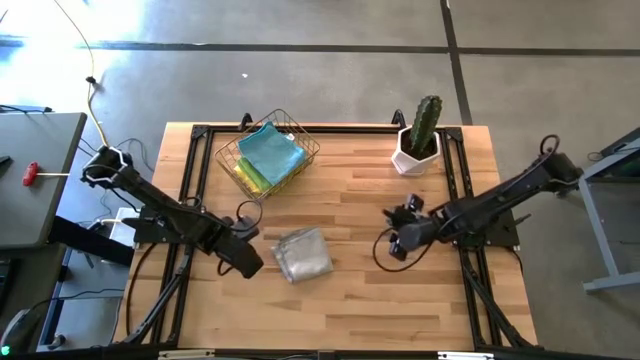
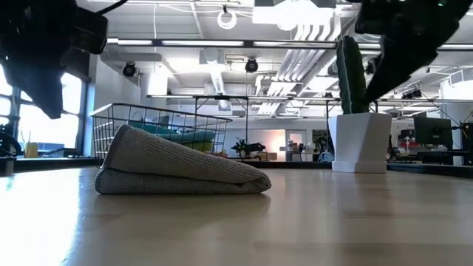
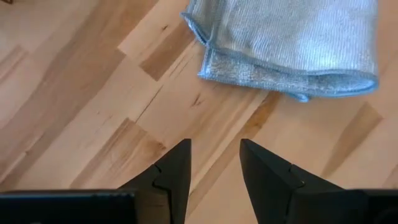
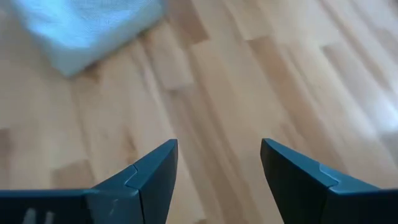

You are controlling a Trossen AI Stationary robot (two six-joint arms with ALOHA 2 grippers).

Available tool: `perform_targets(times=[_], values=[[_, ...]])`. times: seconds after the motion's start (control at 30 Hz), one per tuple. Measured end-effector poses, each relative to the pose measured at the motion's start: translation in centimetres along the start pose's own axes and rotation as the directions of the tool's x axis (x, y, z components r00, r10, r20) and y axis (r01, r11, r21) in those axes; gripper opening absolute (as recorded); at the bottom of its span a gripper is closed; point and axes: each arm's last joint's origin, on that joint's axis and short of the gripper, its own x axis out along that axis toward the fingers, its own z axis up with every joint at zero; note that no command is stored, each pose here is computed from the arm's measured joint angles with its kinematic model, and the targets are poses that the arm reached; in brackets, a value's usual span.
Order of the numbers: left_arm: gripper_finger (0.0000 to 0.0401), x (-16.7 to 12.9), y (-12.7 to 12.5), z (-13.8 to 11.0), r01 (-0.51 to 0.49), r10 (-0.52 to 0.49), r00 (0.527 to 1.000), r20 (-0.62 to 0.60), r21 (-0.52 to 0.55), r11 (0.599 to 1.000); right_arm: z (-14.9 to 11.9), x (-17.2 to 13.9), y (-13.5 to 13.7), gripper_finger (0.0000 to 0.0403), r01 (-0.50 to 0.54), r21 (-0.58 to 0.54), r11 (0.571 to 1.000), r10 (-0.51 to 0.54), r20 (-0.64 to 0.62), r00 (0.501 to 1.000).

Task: Fold microfiber towels
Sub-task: Put the folded gray microfiber towel into the wire basket

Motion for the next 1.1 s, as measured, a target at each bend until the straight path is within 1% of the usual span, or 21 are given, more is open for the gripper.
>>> perform_targets(times=[0.07, 0.13, 0.2, 0.27, 0.37, 0.47, 0.53, 0.6, 0.67, 0.73, 0.8, 0.87, 0.93, 1.0, 1.1], values=[[0.0128, 0.1, 0.1, 0.0, -0.015, 0.015, 1.000, -0.002, -0.007, 1.000, -0.7, -0.3, 0.1, 0.0224, 0.051, -0.006, 0.999, -0.051, -0.010, 0.999], [0.0128, 0.1, 0.3, 0.0, -0.033, 0.033, 0.999, -0.001, -0.018, 0.999, -1.5, -0.6, -0.3, 0.0224, 0.123, -0.020, 0.992, -0.124, -0.049, 0.991], [0.0128, 0.1, 0.4, 0.2, -0.041, 0.041, 0.999, 0.006, -0.039, 0.998, -2.0, -0.8, -0.7, 0.0224, 0.174, -0.020, 0.985, -0.175, -0.074, 0.982], [0.0128, 0.2, 0.5, 0.3, -0.046, 0.047, 0.999, 0.011, -0.048, 0.998, -2.4, -1.2, -1.4, 0.0224, 0.228, -0.028, 0.973, -0.230, -0.102, 0.968], [0.0128, 0.2, 0.6, 0.5, -0.050, 0.051, 0.999, 0.013, -0.061, 0.997, -3.0, -2.0, -2.5, 0.0224, 0.294, -0.013, 0.956, -0.294, -0.109, 0.950], [0.0128, 0.2, 0.6, 0.6, -0.053, 0.055, 0.998, 0.014, -0.073, 0.996, -4.5, -2.7, -4.2, 0.0224, 0.344, 0.031, 0.939, -0.338, -0.117, 0.934], [0.0128, 0.2, 0.6, 0.7, -0.056, 0.057, 0.998, 0.018, -0.086, 0.995, -5.9, -3.1, -5.6, 0.0224, 0.347, 0.110, 0.932, -0.335, -0.113, 0.935], [0.0128, 0.2, 0.6, 0.7, -0.054, 0.057, 0.998, 0.023, -0.090, 0.994, -7.1, -3.1, -6.5, 0.0224, 0.298, 0.216, 0.930, -0.288, -0.075, 0.955], [0.0128, 0.2, 0.6, 0.7, -0.054, 0.057, 0.998, 0.025, -0.099, 0.994, -7.8, -3.0, -6.8, 0.0224, 0.189, 0.296, 0.936, -0.200, 0.006, 0.980], [0.0128, 0.3, 0.6, 0.8, -0.053, 0.057, 0.998, 0.031, -0.108, 0.993, -8.3, -2.7, -6.8, 0.0224, 0.057, 0.319, 0.946, -0.098, 0.116, 0.988], [0.0128, 0.3, 0.7, 1.0, -0.056, 0.061, 0.997, 0.039, -0.113, 0.992, -8.6, -2.3, -6.7, 0.0224, -0.077, 0.286, 0.955, 0.010, 0.227, 0.974], [0.0128, 0.3, 0.7, 1.2, -0.057, 0.064, 0.996, 0.063, -0.120, 0.991, -8.9, -1.8, -6.5, 0.0224, -0.203, 0.230, 0.952, 0.119, 0.336, 0.934], [0.0128, 0.3, 0.6, 1.3, -0.047, 0.057, 0.995, 0.078, -0.125, 0.991, -9.2, -1.4, -6.3, 0.0224, -0.304, 0.159, 0.939, 0.213, 0.425, 0.880], [0.0128, 0.3, 0.4, 1.4, -0.026, 0.038, 0.995, 0.094, -0.130, 0.991, -9.7, -0.8, -6.2, 0.0224, -0.379, 0.096, 0.920, 0.283, 0.506, 0.815], [0.0128, 0.3, 0.0, 1.5, 0.011, 0.003, 0.994, 0.107, -0.129, 0.992, -10.4, -0.1, -6.1, 0.0224, -0.460, 0.023, 0.888, 0.355, 0.603, 0.715]])
